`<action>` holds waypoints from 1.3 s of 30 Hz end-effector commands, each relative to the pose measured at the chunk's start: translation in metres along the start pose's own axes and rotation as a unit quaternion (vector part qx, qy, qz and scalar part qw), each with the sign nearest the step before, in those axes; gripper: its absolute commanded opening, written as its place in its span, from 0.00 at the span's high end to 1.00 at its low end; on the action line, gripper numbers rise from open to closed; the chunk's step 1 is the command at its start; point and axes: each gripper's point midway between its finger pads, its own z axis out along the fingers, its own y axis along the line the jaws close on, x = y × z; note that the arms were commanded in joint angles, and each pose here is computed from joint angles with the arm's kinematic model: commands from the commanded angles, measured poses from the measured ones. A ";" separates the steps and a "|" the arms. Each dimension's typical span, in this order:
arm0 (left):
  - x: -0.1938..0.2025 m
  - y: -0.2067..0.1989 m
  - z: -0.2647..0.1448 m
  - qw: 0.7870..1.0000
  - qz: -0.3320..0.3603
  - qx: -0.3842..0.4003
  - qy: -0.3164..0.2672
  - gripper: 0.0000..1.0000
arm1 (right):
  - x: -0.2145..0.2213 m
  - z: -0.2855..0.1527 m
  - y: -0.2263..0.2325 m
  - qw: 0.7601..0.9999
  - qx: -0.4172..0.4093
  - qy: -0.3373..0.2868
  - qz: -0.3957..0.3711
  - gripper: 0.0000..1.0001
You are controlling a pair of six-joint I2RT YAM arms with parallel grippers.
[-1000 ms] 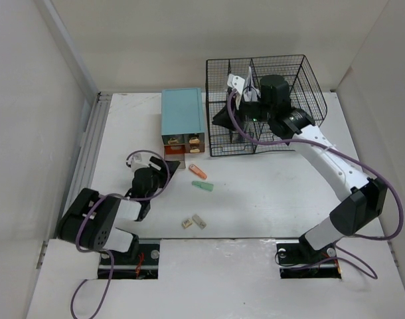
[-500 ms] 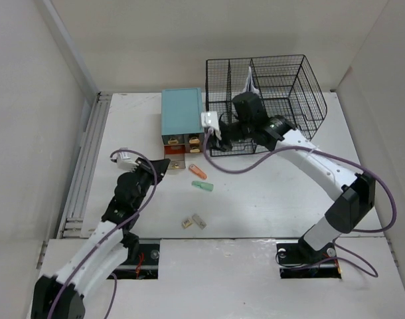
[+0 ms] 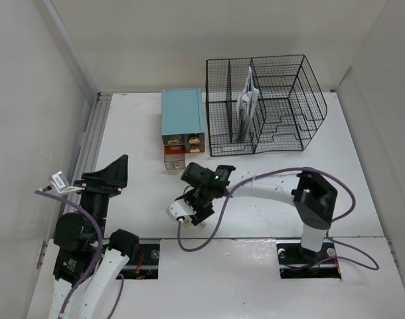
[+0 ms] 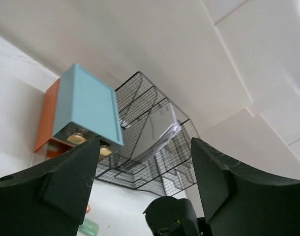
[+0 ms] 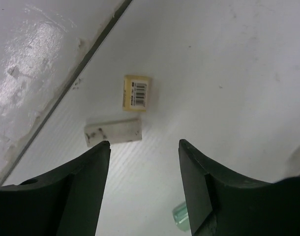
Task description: Organize the desk
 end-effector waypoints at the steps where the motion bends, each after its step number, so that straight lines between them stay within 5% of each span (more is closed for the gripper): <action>1: 0.002 0.023 -0.012 0.997 0.052 -0.045 0.016 0.28 | -0.008 0.011 -0.021 0.999 0.032 0.018 0.003 0.37; 25: -0.009 0.030 -0.026 0.996 0.071 -0.046 -0.009 0.24 | -0.024 0.063 0.012 0.997 -0.032 0.022 0.073 0.44; 39: -0.013 0.028 -0.031 0.997 0.067 -0.036 -0.018 0.24 | -0.002 0.077 0.004 0.993 0.007 0.055 0.102 0.52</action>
